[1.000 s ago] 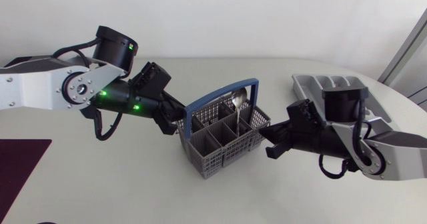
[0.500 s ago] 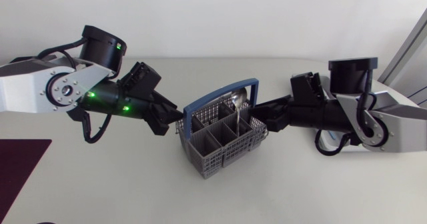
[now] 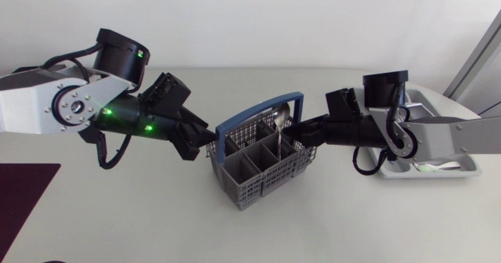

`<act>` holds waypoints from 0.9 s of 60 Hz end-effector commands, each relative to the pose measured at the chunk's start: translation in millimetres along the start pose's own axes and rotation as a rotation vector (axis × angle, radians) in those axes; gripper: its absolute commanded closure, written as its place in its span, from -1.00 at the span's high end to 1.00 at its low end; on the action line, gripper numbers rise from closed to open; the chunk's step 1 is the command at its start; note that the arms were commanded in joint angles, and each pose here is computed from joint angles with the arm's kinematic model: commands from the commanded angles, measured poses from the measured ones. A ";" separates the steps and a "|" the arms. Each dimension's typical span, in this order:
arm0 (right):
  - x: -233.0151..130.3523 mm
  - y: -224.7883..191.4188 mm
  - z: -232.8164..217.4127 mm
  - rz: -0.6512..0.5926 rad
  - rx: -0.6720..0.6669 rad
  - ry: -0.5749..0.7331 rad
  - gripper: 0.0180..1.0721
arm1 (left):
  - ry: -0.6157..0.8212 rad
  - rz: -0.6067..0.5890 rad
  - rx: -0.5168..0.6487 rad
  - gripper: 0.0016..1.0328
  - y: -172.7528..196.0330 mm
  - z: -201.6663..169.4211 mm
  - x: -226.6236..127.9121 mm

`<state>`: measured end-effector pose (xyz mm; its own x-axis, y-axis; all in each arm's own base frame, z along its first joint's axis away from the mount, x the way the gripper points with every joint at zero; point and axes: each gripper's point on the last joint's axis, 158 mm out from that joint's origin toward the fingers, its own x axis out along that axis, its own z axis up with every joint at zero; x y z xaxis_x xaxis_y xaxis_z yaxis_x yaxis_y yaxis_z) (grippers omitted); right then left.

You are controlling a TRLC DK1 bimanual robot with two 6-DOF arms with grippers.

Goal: Unload the cutlery basket into the drawer organizer.

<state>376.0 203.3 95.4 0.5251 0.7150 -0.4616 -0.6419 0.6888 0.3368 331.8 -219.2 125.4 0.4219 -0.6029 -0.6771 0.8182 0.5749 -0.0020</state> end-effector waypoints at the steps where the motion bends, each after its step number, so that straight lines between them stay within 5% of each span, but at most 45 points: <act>1: 4.4 -2.5 7.9 0.000 0.013 -0.017 -0.06 | 0.007 -0.011 0.012 0.05 -5.4 -3.5 0.4; 54: 34.3 5.8 4.0 -0.052 -0.045 -0.007 -0.06 | 0.013 -0.014 0.015 0.05 -4.7 -9.0 6.9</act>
<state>388.3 226.9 81.4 0.5574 0.6755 -0.4827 -0.6420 0.7194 0.2653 332.9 -219.9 126.6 0.4265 -0.6049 -0.6725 0.8185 0.5745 0.0023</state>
